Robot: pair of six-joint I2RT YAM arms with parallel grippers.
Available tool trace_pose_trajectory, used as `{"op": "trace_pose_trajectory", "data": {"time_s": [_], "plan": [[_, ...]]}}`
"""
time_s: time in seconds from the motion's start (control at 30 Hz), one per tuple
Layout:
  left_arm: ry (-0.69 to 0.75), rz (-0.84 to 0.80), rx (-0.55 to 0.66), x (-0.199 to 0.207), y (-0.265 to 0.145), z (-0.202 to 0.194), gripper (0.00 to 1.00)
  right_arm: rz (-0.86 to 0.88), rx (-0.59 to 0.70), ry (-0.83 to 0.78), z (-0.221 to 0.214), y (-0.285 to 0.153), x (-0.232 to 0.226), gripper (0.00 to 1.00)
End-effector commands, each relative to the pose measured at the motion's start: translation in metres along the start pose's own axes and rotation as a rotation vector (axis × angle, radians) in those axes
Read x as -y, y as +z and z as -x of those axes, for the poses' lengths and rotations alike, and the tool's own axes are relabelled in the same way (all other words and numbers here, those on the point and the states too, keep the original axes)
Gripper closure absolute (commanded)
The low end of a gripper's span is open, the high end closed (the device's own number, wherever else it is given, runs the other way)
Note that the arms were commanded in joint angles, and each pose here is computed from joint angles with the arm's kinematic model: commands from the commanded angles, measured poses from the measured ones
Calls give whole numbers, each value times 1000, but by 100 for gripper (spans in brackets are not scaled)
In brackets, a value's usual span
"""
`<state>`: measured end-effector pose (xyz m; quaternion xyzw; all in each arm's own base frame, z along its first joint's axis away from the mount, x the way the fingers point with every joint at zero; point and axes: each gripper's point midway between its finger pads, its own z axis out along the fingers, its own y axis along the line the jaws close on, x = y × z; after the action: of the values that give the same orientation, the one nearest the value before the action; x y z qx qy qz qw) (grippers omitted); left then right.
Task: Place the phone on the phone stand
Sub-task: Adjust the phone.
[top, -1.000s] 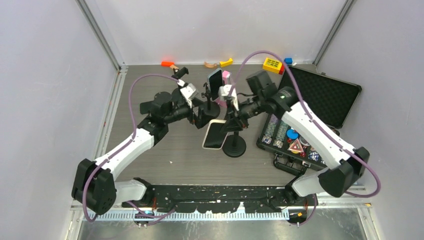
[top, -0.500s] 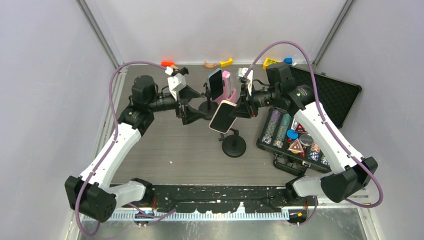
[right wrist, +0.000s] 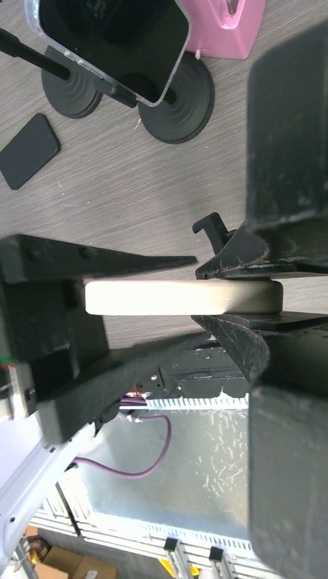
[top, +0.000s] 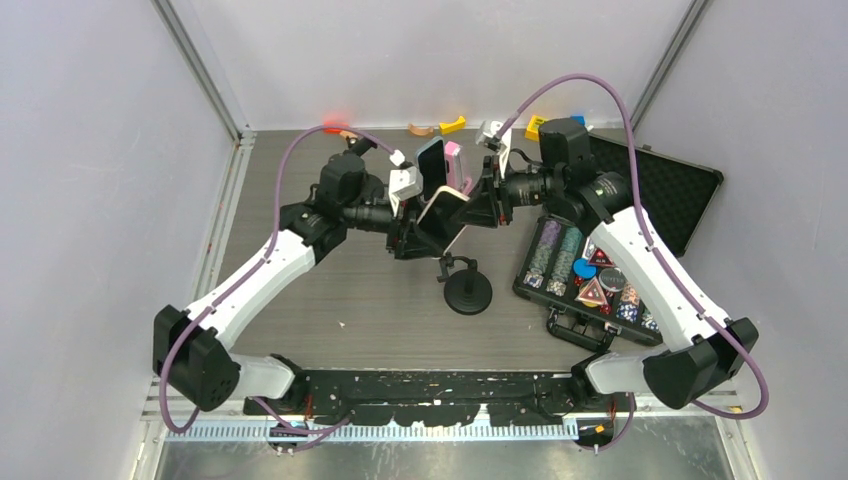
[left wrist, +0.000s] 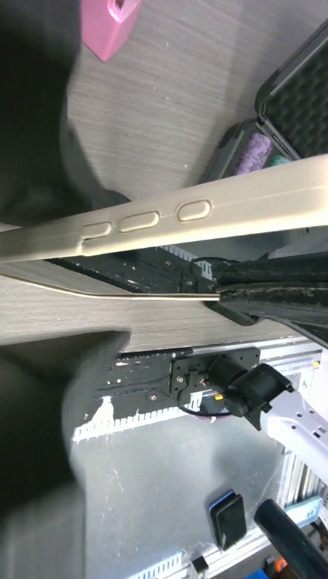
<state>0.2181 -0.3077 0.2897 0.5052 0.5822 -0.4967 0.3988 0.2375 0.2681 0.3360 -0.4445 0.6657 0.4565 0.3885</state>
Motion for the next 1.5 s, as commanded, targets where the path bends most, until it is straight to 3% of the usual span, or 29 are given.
{"op": "trace_pose_trajectory", "data": {"time_s": [0.0,0.03,0.1,0.17,0.23,0.33,0.43,0.67,0.93,1.47], "plan": [[15,-67,41,8,11,11,61,54,132,-81,41,-10,-23,100],[-3,-68,47,8,12,7,84,48,142,-75,43,-9,-22,100],[-15,-58,81,9,12,12,100,33,164,-77,49,-9,-20,100],[-16,-48,141,10,12,15,100,24,188,-33,48,-6,-16,96],[-9,-44,213,12,10,24,100,30,223,17,50,-2,-14,86],[-40,-54,276,13,11,33,100,55,267,95,52,2,-14,60],[-89,-76,308,13,14,38,100,69,309,97,53,5,-10,50],[-138,-57,381,5,16,37,100,94,363,112,54,5,-9,50],[-134,-41,425,5,8,45,100,77,386,106,47,-2,-5,57],[-173,-46,395,-5,17,33,100,144,394,128,49,6,-9,63]]}}
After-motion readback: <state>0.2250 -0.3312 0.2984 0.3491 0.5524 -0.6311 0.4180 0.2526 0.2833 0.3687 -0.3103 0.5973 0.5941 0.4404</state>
